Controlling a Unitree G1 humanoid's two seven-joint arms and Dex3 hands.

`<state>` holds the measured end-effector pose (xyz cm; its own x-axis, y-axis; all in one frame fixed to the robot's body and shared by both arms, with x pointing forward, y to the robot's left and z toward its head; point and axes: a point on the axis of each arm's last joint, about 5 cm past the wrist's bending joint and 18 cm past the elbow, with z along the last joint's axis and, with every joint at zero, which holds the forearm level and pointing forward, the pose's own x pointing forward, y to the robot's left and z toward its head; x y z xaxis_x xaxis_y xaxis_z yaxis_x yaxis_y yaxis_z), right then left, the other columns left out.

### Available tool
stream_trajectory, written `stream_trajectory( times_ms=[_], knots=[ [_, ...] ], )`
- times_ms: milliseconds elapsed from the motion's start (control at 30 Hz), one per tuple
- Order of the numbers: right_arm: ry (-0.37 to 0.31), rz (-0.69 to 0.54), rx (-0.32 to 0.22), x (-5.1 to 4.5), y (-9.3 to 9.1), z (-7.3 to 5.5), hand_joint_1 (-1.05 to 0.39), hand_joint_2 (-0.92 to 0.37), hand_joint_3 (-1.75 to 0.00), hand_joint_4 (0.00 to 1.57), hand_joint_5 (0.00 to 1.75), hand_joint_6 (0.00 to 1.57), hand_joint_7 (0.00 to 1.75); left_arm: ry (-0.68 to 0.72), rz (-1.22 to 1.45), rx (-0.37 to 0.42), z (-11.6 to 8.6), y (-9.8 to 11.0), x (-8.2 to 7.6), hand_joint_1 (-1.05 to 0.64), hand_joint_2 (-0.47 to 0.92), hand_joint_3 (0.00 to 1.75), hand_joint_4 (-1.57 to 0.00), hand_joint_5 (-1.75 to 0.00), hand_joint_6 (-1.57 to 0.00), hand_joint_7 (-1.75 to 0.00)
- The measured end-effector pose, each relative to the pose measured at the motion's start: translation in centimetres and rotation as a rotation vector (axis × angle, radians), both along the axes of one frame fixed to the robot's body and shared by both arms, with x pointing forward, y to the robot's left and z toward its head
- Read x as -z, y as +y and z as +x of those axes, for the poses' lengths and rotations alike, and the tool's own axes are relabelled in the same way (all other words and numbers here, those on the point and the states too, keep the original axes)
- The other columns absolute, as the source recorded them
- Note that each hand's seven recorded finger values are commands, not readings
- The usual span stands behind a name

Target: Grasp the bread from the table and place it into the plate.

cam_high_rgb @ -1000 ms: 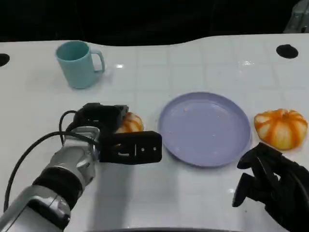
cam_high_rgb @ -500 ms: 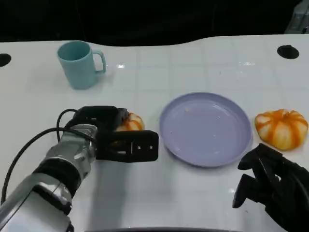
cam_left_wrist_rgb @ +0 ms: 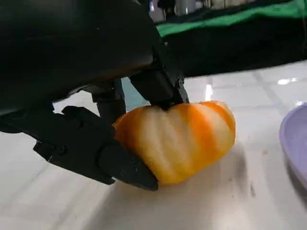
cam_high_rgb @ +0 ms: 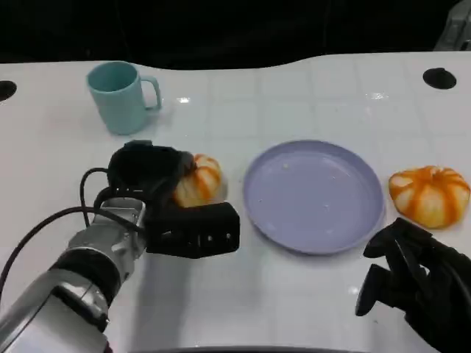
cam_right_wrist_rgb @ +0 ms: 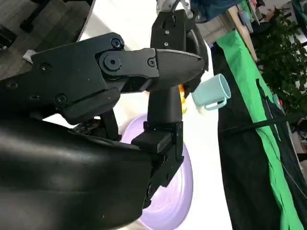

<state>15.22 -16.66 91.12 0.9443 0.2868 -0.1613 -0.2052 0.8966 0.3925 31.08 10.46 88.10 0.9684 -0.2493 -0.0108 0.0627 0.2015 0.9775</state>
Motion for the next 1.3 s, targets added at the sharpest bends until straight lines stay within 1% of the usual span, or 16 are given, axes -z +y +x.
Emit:
stream_trajectory(
  times_ms=[100, 133, 200, 333, 433, 500, 667, 700, 733, 767, 833, 1033, 1100, 1167, 1200, 1300],
  knots=[
    [0.000, 0.000, 0.000, 0.00, 0.0, 0.0, -0.45, -0.92, -0.37, 0.65, 1.75, 0.51, 1.61, -0.020, -0.069, -0.027, 0.1, 0.1, -0.2, -0.15, 0.92, 0.24, -0.87, -1.75, -0.57, -1.74],
    [0.000, 0.000, 0.000, 0.00, 0.0, 0.0, -0.45, -0.92, -0.37, 0.65, 1.75, 0.51, 1.61, -0.019, -0.089, -0.040, 0.2, 0.2, -0.3, -0.14, 0.85, 0.41, -0.88, -1.75, -0.58, -1.74],
    [0.000, -0.001, 0.000, 0.00, 0.0, 0.0, -0.45, -0.92, -0.38, 0.65, 1.75, 0.51, 1.61, -0.018, -0.149, -0.069, 0.3, 0.4, -0.5, -0.16, 0.78, 0.58, -0.88, -1.75, -0.58, -1.75],
    [0.001, -0.004, 0.001, -0.01, 0.0, 0.0, -0.44, -0.92, -0.39, 0.65, 1.75, 0.49, 1.62, 0.002, -0.231, -0.096, 0.6, 0.5, -1.1, -0.17, 0.72, 0.73, -0.88, -1.75, -0.61, -1.75],
    [0.000, -0.006, 0.000, -0.02, 0.0, 0.0, -0.44, -0.92, -0.40, 0.65, 1.75, 0.49, 1.62, -0.002, -0.248, -0.082, 0.7, 0.4, -1.4, -0.17, 0.70, 0.76, -0.89, -1.75, -0.61, -1.75],
    [0.000, -0.008, -0.001, -0.02, -0.1, 0.0, -0.44, -0.92, -0.40, 0.65, 1.75, 0.49, 1.62, -0.001, -0.251, -0.073, 0.7, 0.3, -1.5, -0.18, 0.63, 0.84, -0.91, -1.75, -0.62, -1.75],
    [0.000, -0.008, -0.002, 0.01, -0.1, 0.1, -0.44, -0.92, -0.39, 0.65, 1.75, 0.49, 1.62, -0.036, -0.273, 0.051, 1.1, -1.1, -2.9, -0.20, 0.54, 0.91, -0.90, -1.75, -0.63, -1.75],
    [0.001, -0.008, -0.002, 0.01, -0.1, 0.0, -0.44, -0.92, -0.39, 0.64, 1.75, 0.48, 1.62, -0.044, -0.273, 0.077, 1.3, -1.5, -3.4, -0.21, 0.55, 0.87, -0.90, -1.75, -0.68, -1.53],
    [0.002, -0.008, -0.001, 0.00, 0.0, 0.0, -0.44, -0.92, -0.39, 0.64, 1.75, 0.48, 1.62, -0.045, -0.271, 0.102, 1.4, -1.9, -3.9, -0.21, 0.55, 0.85, -0.91, -1.75, -0.71, -1.45],
    [0.004, -0.008, 0.001, -0.01, 0.0, 0.0, -0.44, -0.92, -0.39, 0.64, 1.75, 0.48, 1.62, -0.042, -0.271, 0.130, 1.6, -2.5, -4.4, -0.21, 0.55, 0.86, -0.91, -1.75, -0.68, -1.62],
    [0.007, -0.009, 0.000, 0.00, 0.0, 0.0, -0.44, -0.92, -0.38, 0.64, 1.75, 0.48, 1.63, -0.028, -0.277, 0.179, 1.7, -3.5, -5.2, -0.20, 0.54, 0.87, -0.91, -1.75, -0.69, -1.72],
    [0.010, -0.011, 0.001, 0.00, 0.1, 0.0, -0.44, -0.92, -0.39, 0.64, 1.75, 0.48, 1.63, 0.030, -0.284, 0.268, 1.5, -5.6, -6.0, -0.20, 0.52, 0.98, -0.92, -1.75, -0.72, -1.75],
    [0.012, -0.011, 0.000, 0.00, 0.1, 0.0, -0.44, -0.92, -0.39, 0.64, 1.75, 0.48, 1.64, 0.054, -0.281, 0.292, 1.4, -6.3, -6.2, -0.22, 0.54, 0.96, -0.90, -1.75, -0.70, -1.66],
    [0.015, -0.012, 0.000, -0.01, 0.2, 0.0, -0.44, -0.92, -0.39, 0.64, 1.75, 0.48, 1.64, 0.078, -0.271, 0.312, 1.4, -6.9, -6.5, -0.23, 0.58, 0.90, -0.88, -1.75, -0.75, -1.43],
    [0.016, -0.011, -0.001, -0.01, 0.2, 0.0, -0.43, -0.92, -0.39, 0.64, 1.75, 0.48, 1.64, 0.089, -0.264, 0.320, 1.4, -7.1, -6.6, -0.23, 0.59, 0.88, -0.87, -1.75, -0.82, -1.20],
    [0.017, -0.011, -0.002, -0.01, 0.2, 0.0, -0.43, -0.92, -0.40, 0.64, 1.75, 0.48, 1.63, 0.098, -0.240, 0.354, 1.3, -7.9, -6.9, -0.24, 0.61, 0.84, -0.86, -1.75, -0.91, -0.94]
  ],
)
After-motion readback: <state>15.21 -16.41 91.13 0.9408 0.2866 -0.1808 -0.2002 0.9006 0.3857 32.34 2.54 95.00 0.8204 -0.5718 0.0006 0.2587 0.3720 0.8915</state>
